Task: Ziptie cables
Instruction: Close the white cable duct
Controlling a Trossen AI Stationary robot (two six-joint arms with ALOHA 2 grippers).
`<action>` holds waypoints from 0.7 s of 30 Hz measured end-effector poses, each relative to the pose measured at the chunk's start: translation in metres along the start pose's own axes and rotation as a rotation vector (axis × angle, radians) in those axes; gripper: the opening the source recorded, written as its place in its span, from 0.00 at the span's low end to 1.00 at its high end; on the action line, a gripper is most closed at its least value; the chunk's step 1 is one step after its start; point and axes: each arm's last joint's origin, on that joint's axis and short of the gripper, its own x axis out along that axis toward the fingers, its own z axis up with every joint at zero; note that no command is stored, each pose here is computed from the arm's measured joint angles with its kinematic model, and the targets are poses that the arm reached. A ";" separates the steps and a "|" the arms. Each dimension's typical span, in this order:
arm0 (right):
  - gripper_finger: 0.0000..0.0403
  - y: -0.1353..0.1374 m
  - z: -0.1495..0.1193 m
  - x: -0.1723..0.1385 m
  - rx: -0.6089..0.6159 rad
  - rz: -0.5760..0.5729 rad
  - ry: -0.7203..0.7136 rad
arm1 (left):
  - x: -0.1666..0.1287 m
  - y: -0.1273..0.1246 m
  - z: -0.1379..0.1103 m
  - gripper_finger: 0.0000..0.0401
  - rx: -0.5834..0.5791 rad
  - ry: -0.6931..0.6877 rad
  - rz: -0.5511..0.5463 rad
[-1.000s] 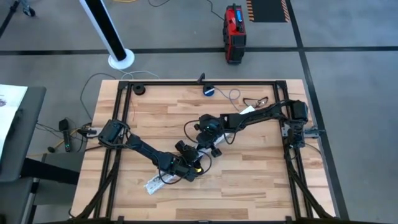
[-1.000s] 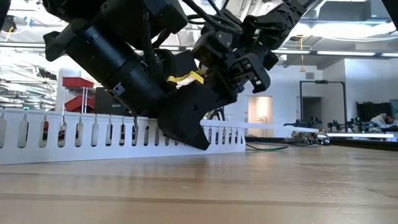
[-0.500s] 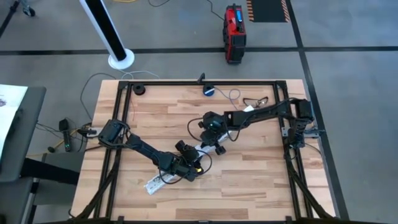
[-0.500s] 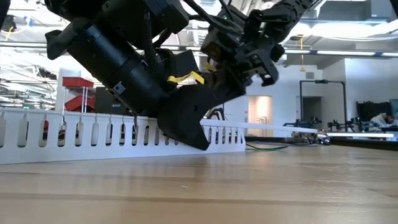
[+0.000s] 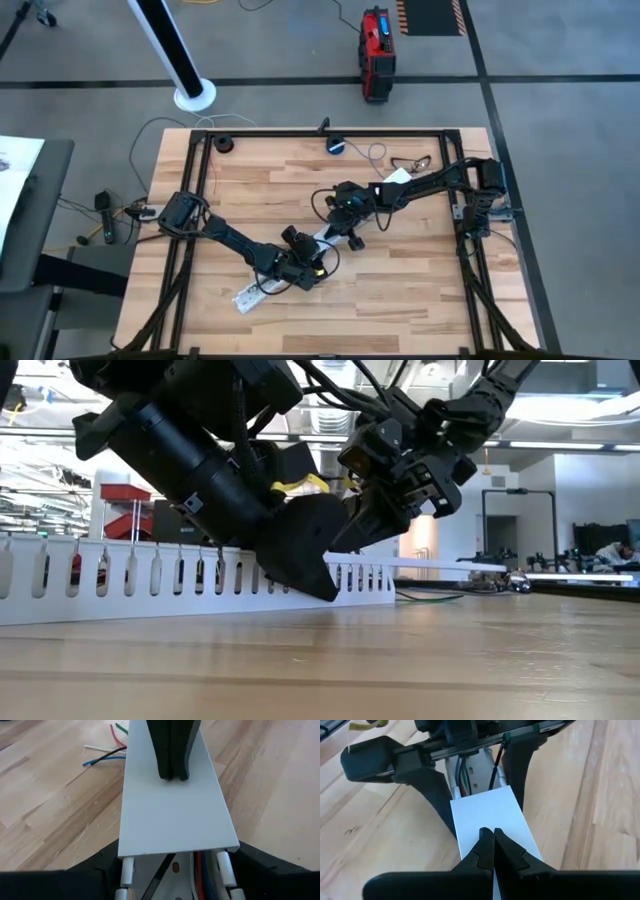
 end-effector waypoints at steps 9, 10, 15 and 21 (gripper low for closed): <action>0.00 0.006 0.001 0.003 -0.003 -0.004 0.012 | 0.000 -0.001 0.000 0.60 -0.078 0.007 -0.009; 0.00 0.005 0.001 0.003 -0.002 -0.007 0.014 | -0.001 -0.001 -0.001 0.60 -0.080 0.012 -0.016; 0.00 0.000 -0.007 0.008 0.036 -0.012 0.032 | -0.004 -0.004 -0.003 0.60 -0.107 0.037 -0.047; 0.00 0.001 -0.012 0.017 0.043 0.011 0.028 | -0.019 -0.009 -0.009 0.60 -0.120 0.050 -0.066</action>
